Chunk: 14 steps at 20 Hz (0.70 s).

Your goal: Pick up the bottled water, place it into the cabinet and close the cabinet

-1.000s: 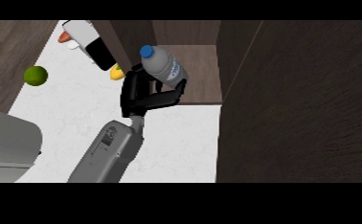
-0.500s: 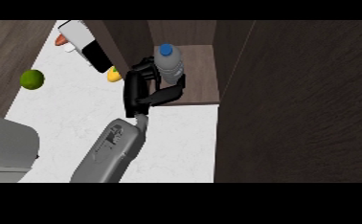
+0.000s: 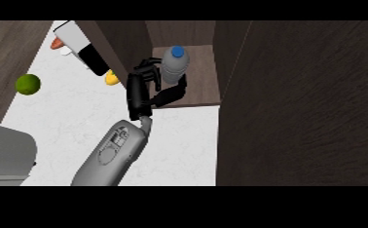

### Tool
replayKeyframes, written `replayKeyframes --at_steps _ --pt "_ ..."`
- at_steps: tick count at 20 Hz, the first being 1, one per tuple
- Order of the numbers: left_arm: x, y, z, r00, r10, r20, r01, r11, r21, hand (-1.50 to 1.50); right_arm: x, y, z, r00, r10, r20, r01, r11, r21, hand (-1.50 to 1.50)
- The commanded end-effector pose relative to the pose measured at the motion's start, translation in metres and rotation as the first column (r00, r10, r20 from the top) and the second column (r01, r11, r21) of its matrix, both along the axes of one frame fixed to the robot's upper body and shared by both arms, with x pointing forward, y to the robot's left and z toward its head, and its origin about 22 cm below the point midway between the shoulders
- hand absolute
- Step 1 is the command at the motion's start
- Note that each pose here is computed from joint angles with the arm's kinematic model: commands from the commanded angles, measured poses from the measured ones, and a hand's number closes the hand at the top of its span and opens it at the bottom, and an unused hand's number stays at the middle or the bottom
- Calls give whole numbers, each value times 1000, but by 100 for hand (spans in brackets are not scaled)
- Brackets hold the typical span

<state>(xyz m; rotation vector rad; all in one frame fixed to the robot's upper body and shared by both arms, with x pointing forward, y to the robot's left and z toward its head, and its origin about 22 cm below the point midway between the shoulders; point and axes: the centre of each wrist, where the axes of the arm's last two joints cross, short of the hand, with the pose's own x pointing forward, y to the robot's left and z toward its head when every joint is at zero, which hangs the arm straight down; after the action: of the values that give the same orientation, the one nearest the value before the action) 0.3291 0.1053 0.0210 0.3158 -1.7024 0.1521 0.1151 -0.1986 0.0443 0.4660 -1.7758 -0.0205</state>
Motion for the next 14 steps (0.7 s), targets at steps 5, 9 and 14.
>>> replayKeyframes --at_steps 5,9,14 --pt "55 15 23 1000 -7 1 6 973 232 150 1 2 -2 1000 14 -3 -14 1000 -1 -150" --pt "60 36 19 998 58 3 -56 952 302 150 3 3 -4 1000 16 -1 -16 1000 7 -150" --pt "74 25 24 997 71 -15 -62 940 334 -150 10 4 -16 1000 16 -1 -16 1000 3 -150"
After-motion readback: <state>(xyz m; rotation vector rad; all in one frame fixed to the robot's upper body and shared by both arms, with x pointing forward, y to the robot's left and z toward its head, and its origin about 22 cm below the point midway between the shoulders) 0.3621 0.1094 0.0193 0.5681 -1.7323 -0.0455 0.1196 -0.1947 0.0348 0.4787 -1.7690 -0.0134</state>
